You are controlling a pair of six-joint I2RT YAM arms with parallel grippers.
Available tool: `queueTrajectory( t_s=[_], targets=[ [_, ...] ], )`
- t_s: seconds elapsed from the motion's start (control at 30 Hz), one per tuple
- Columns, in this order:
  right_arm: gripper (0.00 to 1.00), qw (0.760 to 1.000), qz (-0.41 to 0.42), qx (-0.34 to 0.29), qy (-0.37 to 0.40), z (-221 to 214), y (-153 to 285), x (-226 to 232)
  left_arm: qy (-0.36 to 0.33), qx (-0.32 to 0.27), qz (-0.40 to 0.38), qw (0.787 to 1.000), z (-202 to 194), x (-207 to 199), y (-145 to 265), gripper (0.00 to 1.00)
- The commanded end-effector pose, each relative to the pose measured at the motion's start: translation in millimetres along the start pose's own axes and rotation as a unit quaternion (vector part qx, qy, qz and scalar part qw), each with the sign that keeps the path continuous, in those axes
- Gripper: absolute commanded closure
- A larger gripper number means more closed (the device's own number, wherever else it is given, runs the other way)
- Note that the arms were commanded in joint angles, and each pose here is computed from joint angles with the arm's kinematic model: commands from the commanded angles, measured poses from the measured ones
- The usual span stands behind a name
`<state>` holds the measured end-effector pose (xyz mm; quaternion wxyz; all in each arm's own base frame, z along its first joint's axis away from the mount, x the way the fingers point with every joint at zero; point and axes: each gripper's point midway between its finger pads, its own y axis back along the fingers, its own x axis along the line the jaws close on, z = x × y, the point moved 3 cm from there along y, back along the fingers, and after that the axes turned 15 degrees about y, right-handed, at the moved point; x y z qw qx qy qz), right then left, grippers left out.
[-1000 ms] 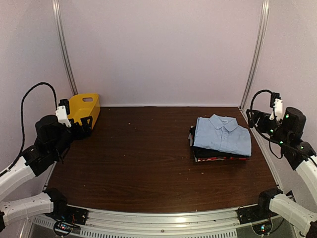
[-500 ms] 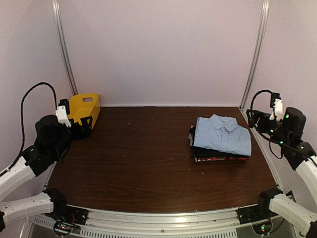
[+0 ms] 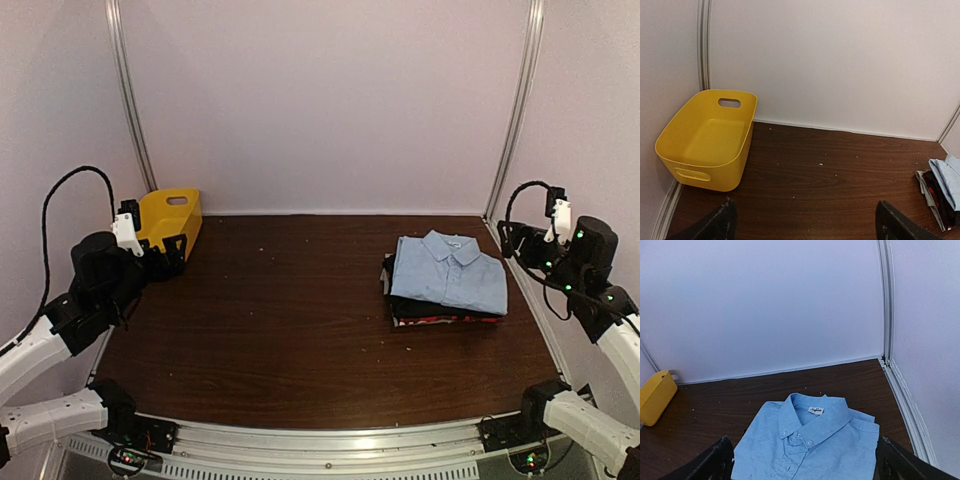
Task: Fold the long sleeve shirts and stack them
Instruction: Reset both arms
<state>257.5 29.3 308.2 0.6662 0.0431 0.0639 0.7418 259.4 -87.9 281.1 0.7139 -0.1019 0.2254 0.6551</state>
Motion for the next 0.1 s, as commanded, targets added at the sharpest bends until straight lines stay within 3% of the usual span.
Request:
queueTrajectory(
  t_s=[0.0,0.07],
  targets=[
    [0.00,1.000,-0.003,-0.001,0.000,-0.3,-1.1,-0.4,0.008,-0.020,-0.012,1.000,9.8,-4.9,1.2,0.02],
    [0.00,1.000,-0.005,0.002,0.001,-0.1,-2.2,-1.1,0.009,-0.020,-0.012,1.000,10.1,-4.9,1.3,0.02]
  ],
)
